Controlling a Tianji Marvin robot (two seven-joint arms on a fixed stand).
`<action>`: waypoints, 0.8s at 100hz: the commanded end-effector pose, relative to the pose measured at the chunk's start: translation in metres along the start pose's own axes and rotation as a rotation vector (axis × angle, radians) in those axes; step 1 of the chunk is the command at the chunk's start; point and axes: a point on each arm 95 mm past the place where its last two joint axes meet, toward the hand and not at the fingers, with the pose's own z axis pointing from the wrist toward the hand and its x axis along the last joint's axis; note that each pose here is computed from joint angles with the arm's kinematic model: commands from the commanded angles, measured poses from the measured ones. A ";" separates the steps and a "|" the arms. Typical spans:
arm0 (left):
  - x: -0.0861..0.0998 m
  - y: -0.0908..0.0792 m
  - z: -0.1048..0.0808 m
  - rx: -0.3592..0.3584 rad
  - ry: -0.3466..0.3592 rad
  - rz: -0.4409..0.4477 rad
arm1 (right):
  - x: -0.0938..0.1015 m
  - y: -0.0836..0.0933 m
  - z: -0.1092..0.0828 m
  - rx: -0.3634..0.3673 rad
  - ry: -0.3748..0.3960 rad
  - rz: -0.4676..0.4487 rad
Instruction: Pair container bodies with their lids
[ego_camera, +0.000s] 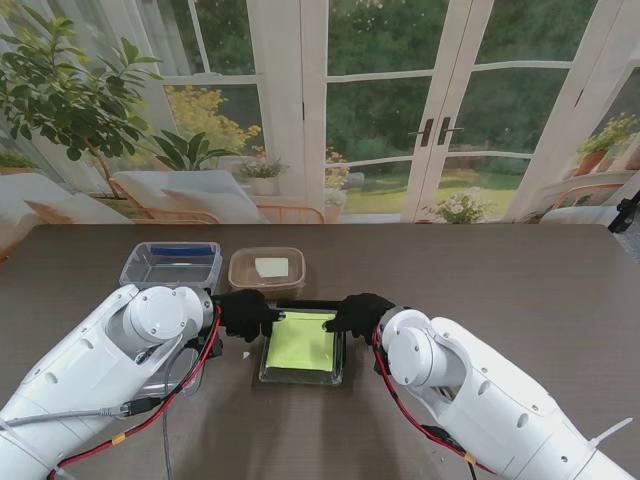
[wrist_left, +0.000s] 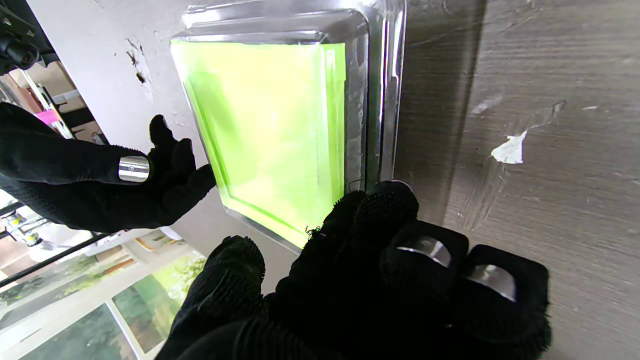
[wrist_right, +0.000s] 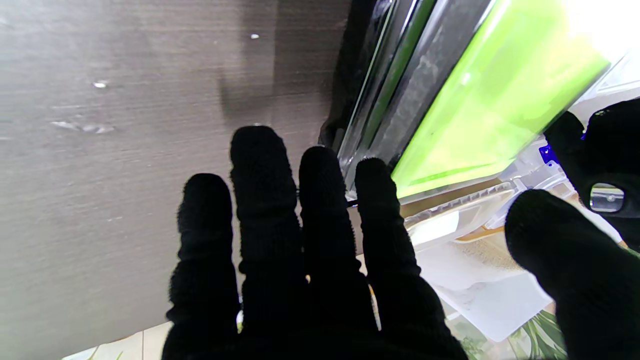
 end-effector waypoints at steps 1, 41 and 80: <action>0.002 -0.001 0.001 -0.017 0.006 -0.004 | 0.004 -0.003 0.002 0.015 0.001 0.005; 0.001 -0.009 0.005 -0.026 0.001 -0.011 | 0.004 0.001 0.010 0.012 -0.024 0.032; 0.002 -0.016 0.009 -0.029 0.004 -0.003 | 0.005 0.004 0.014 -0.006 -0.041 0.055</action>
